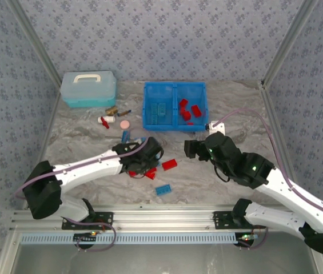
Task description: Sort the legos into containers by color
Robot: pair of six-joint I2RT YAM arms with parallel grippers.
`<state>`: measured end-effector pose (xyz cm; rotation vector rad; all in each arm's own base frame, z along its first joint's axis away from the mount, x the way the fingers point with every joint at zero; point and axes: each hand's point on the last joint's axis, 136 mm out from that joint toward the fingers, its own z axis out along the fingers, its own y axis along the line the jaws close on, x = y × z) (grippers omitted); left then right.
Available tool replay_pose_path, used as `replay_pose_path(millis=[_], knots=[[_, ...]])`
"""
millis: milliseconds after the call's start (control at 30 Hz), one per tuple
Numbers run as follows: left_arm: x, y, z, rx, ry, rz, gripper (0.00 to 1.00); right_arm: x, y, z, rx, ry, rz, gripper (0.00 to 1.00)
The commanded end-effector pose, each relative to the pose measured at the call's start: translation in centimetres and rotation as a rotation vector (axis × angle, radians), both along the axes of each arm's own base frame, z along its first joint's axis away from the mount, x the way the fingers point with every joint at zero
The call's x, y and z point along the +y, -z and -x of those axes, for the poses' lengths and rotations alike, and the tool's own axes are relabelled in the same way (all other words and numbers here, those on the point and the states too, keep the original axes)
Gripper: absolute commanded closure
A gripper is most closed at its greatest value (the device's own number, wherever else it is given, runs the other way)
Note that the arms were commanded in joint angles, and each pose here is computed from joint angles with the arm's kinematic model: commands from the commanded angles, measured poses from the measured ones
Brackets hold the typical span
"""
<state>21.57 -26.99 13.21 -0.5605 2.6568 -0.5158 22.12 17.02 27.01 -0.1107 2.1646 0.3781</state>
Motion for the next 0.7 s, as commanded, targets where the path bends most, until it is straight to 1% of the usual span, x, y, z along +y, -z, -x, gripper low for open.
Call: replay_pose_path(millis=[0,67,167,233,333,400,467,533,667], knots=[[-1.1,-5.7,-2.9,-0.205,0.175,-0.122,0.75,-1.5,-0.4,0.4,-0.006,0.067,-0.002,0.01],[-2.8,-7.5,-4.9,-0.274,0.223,-0.151,0.76,-2.3,-0.2,0.6,-0.006,0.092,0.004,0.01],[-5.9,-9.7,-8.8,-0.360,0.292,-0.182,0.78,-4.0,0.5,1.2,0.004,0.144,0.007,0.00],[-8.9,-11.1,-12.0,-0.433,0.348,-0.190,0.79,-5.1,1.0,1.8,0.014,0.169,-0.001,0.00],[-12.4,-12.4,-16.3,-0.534,0.403,-0.270,0.78,-6.4,1.4,2.7,0.026,0.192,-0.028,0.00],[-13.9,-12.2,-19.2,-0.576,0.411,-0.344,0.78,-7.1,1.5,3.3,0.031,0.197,-0.045,0.00],[-15.1,-11.1,-21.7,-0.581,0.418,-0.398,0.78,-7.7,1.6,3.9,0.037,0.199,-0.060,0.00],[-16.2,-9.9,-23.6,-0.576,0.419,-0.384,0.76,-8.0,1.7,4.3,0.039,0.197,-0.073,0.00],[-18.5,-7.2,-26.2,-0.585,0.429,-0.277,0.71,-8.3,1.8,4.7,0.045,0.195,-0.083,0.00]])
